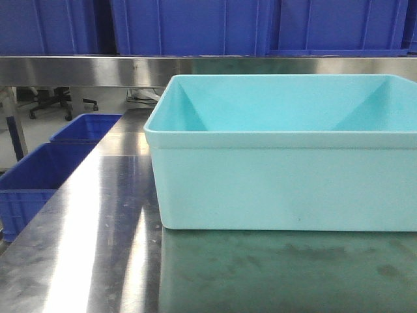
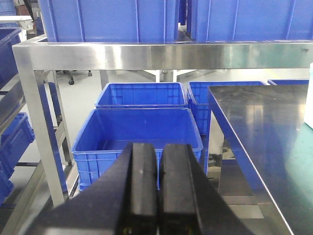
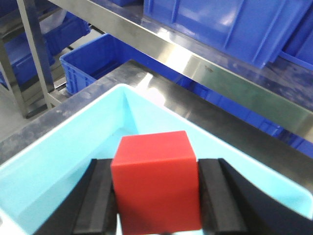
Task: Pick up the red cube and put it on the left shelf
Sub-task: 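Lift the red cube up out of the light-blue bin with the right gripper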
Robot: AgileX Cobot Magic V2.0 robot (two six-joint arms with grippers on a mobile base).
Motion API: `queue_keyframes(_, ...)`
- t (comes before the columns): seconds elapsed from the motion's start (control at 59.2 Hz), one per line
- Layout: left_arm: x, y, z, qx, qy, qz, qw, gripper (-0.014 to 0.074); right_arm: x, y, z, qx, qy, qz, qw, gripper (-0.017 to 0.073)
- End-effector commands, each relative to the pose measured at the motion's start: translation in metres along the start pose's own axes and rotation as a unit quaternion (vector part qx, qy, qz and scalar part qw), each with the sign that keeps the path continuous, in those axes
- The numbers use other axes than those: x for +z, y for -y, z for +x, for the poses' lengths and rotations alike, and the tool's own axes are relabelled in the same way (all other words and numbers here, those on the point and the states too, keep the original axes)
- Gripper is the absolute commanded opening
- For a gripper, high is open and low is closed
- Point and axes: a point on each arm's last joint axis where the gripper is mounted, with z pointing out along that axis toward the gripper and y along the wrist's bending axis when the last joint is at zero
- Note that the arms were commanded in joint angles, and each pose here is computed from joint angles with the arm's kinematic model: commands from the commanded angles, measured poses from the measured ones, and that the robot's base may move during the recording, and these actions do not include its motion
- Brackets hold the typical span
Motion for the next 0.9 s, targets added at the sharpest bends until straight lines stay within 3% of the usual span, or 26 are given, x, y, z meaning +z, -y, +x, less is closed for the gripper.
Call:
queue_keyframes(0.0,0.000,0.000,-0.001,-0.002,0.040,0.004,0.999,0.0101,-0.020,0.002,-0.002,0.003,0.072,0.029,0.997,0.0055)
queue_keyframes(0.338,0.000,0.000,-0.001,-0.002,0.040,0.004,0.999,0.0101,-0.045,-0.007,0.043,0.005,0.091,0.042,0.995,0.0055)
queue_keyframes(0.879,0.000,0.000,-0.001,-0.002,0.040,0.004,0.999,0.0101,-0.046,-0.010,0.051,0.005,0.069,0.031,0.997,0.0055)
